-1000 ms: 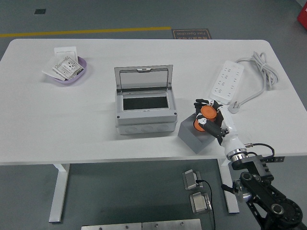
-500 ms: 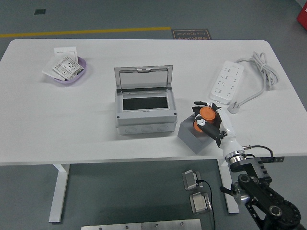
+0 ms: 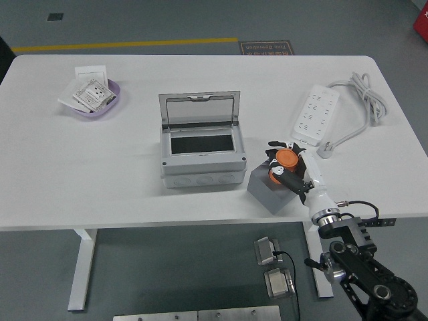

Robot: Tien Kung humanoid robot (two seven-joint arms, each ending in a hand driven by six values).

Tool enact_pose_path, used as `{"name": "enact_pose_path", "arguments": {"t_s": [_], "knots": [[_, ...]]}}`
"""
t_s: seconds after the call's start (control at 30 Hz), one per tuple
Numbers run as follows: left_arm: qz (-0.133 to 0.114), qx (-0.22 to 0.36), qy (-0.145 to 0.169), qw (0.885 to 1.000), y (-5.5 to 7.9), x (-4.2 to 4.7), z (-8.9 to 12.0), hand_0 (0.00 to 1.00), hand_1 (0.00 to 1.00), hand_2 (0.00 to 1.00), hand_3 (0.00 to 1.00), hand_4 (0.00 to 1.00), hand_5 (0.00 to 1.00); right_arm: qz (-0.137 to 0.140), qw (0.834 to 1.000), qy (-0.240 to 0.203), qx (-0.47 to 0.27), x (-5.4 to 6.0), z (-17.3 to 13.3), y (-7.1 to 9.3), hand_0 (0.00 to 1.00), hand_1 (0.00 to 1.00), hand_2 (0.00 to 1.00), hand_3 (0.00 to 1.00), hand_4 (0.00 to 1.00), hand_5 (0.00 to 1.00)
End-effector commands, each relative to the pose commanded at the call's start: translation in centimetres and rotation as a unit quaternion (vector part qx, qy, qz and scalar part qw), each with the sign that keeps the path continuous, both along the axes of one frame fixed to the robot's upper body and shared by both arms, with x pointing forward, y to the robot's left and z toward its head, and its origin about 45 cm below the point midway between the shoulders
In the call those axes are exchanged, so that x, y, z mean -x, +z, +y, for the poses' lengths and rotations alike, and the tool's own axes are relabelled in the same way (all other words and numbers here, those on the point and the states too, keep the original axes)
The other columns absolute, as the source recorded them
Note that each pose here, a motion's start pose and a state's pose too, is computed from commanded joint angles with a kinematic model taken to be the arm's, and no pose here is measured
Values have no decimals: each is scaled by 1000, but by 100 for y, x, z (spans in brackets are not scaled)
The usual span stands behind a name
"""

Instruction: Pick up the cylinder from the cube,place it in the box,flap close box

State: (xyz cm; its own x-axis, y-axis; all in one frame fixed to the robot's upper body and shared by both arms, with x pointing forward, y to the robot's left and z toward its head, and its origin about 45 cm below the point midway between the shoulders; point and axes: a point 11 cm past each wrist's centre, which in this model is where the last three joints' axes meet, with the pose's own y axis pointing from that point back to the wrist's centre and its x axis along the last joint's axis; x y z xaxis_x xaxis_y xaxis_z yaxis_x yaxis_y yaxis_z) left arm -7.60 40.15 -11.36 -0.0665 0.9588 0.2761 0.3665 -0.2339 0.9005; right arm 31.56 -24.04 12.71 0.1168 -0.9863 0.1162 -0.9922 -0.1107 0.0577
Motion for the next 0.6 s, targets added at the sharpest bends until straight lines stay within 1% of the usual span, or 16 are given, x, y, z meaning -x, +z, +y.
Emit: {"name": "enact_pose_path", "arguments": {"t_s": [0.1,0.13,0.3,0.33,0.5,0.53,0.6], "knots": [[-4,0,1,1000,-3,-13,-1,650,668,585,619,725,410,-6,1000,2,12,-49,4,62,629,539,531,589,214,14],[-5,0,1,1000,-5,-17,-2,651,666,585,619,728,412,-7,1000,3,15,-64,4,80,446,371,454,523,2,2],[-9,0,2,1000,-8,-25,-3,651,666,585,619,728,412,-17,999,6,31,-121,-8,169,446,371,454,523,2,2],[-9,0,2,1000,-8,-24,-3,651,666,585,619,727,413,-19,999,6,32,-127,-10,182,406,308,427,434,2,2],[-9,0,1,1000,-9,-17,-5,651,666,585,619,727,413,-29,999,6,42,-158,-3,255,406,308,427,434,2,2],[-9,0,0,1000,-9,-15,-5,651,665,584,617,729,416,-33,998,5,47,-168,1,276,436,310,443,437,2,2],[-9,0,0,1000,-9,-13,-6,651,665,584,617,729,416,-42,997,4,62,-196,12,331,436,310,443,437,2,2]]}}
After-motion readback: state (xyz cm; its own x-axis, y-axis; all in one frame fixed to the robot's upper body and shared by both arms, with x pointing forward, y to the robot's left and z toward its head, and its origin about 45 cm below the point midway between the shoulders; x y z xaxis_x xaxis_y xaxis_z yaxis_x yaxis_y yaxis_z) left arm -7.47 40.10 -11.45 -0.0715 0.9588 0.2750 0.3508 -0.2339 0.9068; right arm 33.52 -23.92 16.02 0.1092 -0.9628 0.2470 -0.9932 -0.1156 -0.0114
